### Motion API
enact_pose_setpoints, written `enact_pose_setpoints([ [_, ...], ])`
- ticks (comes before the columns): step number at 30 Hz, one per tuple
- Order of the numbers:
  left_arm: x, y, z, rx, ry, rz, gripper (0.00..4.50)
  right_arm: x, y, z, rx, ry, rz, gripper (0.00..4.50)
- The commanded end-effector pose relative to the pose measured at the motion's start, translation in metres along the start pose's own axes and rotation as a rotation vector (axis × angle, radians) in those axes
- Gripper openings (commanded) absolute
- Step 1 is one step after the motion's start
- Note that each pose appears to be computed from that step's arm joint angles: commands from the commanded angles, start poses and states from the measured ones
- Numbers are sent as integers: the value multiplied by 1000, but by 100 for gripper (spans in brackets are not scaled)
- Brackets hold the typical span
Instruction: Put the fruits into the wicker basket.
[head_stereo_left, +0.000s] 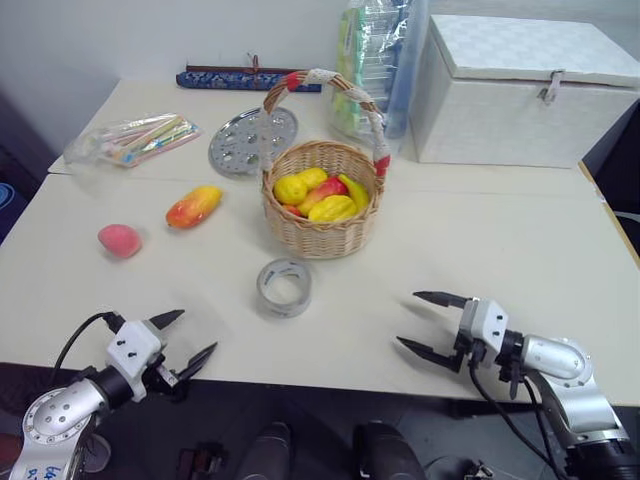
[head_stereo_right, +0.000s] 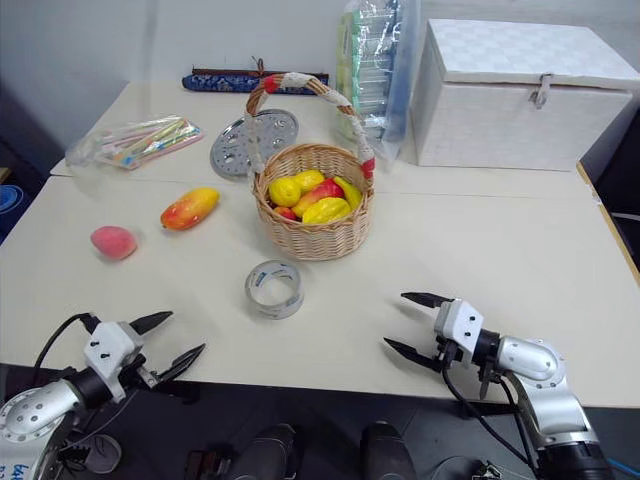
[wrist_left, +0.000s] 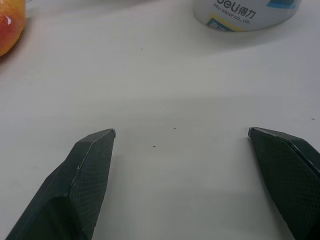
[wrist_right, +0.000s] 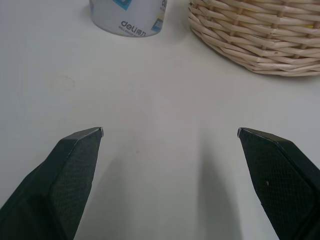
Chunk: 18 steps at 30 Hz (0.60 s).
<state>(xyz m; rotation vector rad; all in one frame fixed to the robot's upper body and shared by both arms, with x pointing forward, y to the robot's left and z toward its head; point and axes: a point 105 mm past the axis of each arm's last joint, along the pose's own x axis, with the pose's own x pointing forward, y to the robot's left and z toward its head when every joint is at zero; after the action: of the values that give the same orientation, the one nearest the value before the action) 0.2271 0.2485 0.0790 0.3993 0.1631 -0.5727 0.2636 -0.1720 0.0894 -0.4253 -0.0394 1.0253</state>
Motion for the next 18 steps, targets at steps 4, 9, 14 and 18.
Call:
enact_pose_setpoints([
  [4,-6,11,13,-5,-46,35,448,-6,-1,-2,-22,3,-16,450],
  [9,-11,19,25,-75,-95,-10,448,-6,3,-4,-35,-4,-4,450],
  [14,-15,17,24,-69,-59,-100,448,-6,2,0,-13,-68,-48,450],
  [18,-20,26,26,-50,-41,-106,448,-6,-1,2,37,-95,-81,450],
])
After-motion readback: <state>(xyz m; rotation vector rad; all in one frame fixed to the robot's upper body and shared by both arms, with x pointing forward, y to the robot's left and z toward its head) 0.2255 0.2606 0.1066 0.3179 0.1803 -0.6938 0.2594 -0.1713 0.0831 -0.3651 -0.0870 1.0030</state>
